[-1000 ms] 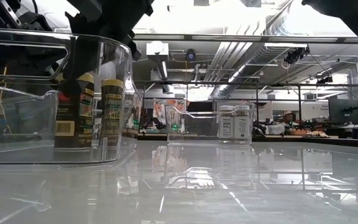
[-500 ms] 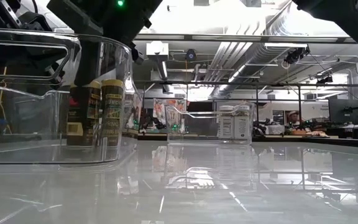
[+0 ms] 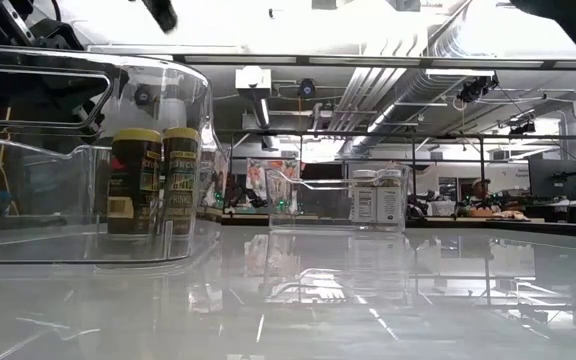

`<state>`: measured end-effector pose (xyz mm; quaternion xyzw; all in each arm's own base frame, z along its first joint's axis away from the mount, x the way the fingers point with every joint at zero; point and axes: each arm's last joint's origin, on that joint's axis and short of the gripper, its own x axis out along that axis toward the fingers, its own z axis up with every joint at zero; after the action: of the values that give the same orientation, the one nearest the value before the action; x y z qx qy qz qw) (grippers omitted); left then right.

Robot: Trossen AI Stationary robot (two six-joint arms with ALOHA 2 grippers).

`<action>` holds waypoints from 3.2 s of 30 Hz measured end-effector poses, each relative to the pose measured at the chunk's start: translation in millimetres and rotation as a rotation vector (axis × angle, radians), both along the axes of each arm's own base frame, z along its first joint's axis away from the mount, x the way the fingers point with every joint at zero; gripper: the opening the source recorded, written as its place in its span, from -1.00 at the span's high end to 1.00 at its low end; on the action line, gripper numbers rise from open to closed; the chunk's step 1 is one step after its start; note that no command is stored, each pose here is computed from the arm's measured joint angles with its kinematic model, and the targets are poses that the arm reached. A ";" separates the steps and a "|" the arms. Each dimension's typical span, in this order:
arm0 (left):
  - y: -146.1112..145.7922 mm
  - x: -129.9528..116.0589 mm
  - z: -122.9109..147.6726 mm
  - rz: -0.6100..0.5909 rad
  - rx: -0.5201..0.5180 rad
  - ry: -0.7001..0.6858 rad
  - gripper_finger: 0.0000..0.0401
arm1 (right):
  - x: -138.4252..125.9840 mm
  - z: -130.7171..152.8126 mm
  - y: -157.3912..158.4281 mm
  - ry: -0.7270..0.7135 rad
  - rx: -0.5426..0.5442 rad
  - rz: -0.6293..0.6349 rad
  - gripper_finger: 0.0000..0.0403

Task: Sort spices by type
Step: Put the yellow seasoning bottle into the left transparent bin

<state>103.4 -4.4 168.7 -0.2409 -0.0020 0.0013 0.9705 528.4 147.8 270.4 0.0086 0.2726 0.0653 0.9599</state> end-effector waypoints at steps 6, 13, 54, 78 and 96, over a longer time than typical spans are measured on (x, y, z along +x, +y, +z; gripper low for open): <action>0.0 0.0 0.1 0.000 0.000 -0.001 1.00 | 10.4 -17.2 40.5 -0.148 0.120 0.135 0.91; 0.0 0.0 0.0 0.000 0.000 0.000 1.00 | 27.2 -62.0 66.0 -0.287 0.240 0.161 0.24; 0.0 0.0 0.2 0.000 0.000 -0.002 1.00 | 1.2 0.6 16.9 -0.101 -0.205 0.014 0.77; 0.0 0.0 0.0 0.000 0.000 0.000 1.00 | -39.9 -8.1 85.2 -0.037 -0.045 0.164 1.00; -0.1 0.7 -0.8 0.000 0.001 0.010 1.00 | 27.1 -88.4 94.6 -0.497 0.203 0.237 1.00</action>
<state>104.1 -4.4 167.8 -0.2405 0.0031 0.0025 0.9706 555.6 242.4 182.0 0.0564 0.0203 0.2039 0.9772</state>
